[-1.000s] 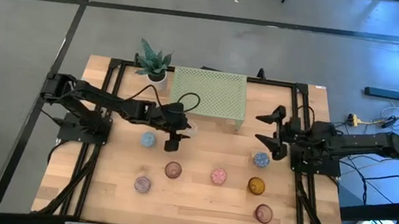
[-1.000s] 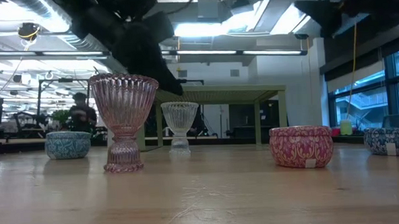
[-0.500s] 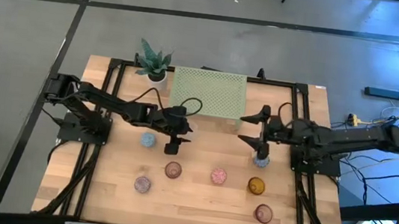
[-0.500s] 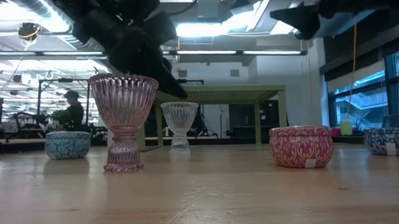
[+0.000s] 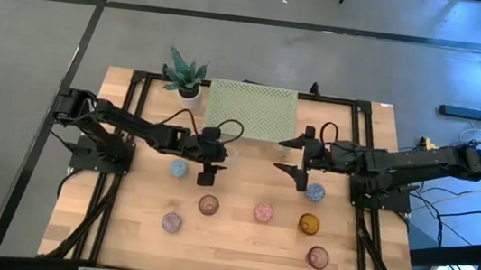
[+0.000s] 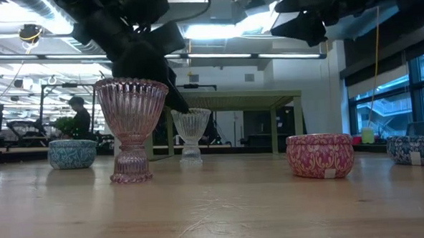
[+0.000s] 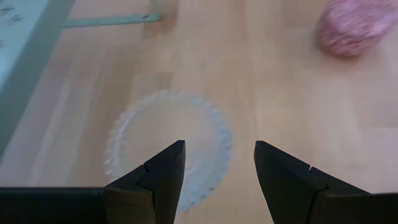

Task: Pick & Place candle stick holders
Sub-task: Put the transparent glass candle holder on the shelf

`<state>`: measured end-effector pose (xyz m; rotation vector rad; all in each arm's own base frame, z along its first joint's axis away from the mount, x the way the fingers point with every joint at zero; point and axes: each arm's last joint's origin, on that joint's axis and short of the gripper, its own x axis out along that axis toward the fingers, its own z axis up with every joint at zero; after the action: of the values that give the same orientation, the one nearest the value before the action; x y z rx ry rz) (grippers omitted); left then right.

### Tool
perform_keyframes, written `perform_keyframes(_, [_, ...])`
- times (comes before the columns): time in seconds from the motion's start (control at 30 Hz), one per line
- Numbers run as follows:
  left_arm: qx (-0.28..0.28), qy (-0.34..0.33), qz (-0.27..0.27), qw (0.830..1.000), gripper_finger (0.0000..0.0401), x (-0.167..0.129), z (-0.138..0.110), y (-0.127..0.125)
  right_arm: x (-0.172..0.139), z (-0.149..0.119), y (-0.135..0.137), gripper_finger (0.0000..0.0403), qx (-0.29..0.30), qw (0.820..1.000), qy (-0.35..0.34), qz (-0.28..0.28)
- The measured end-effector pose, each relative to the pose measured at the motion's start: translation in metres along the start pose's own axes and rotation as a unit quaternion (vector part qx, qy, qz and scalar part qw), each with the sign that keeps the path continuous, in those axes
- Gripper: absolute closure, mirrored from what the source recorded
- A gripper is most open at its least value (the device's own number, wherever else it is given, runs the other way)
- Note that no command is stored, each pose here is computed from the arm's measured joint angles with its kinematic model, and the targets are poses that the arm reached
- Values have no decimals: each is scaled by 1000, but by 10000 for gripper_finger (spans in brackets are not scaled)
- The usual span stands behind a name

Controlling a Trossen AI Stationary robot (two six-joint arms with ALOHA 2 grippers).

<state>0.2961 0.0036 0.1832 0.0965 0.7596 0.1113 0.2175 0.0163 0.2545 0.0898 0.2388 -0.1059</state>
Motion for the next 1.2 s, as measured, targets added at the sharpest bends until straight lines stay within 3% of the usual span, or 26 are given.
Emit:
perform_keyframes(0.23, [8, 2, 3, 1000, 217, 1, -1, -6, 0, 0, 0, 66, -1, 1000, 0, 0])
perform_keyframes(0.5, [32, 35, 10, 999, 252, 25, -13, -11, 0, 0, 0, 66, -2, 1000, 0, 0])
perform_keyframes(0.87, [71, 24, 33, 997, 381, 24, -11, -20, 0, 0, 0, 66, -15, 1000, 0, 0])
perform_keyframes(1.1, [81, 21, 29, 996, 384, 22, -9, -28, 0, 0, 0, 66, -15, 1000, 0, 0])
perform_keyframes(1.2, [94, 0, 20, 995, 384, 18, 5, -36, 0, 0, 0, 66, -15, 1000, 0, 0])
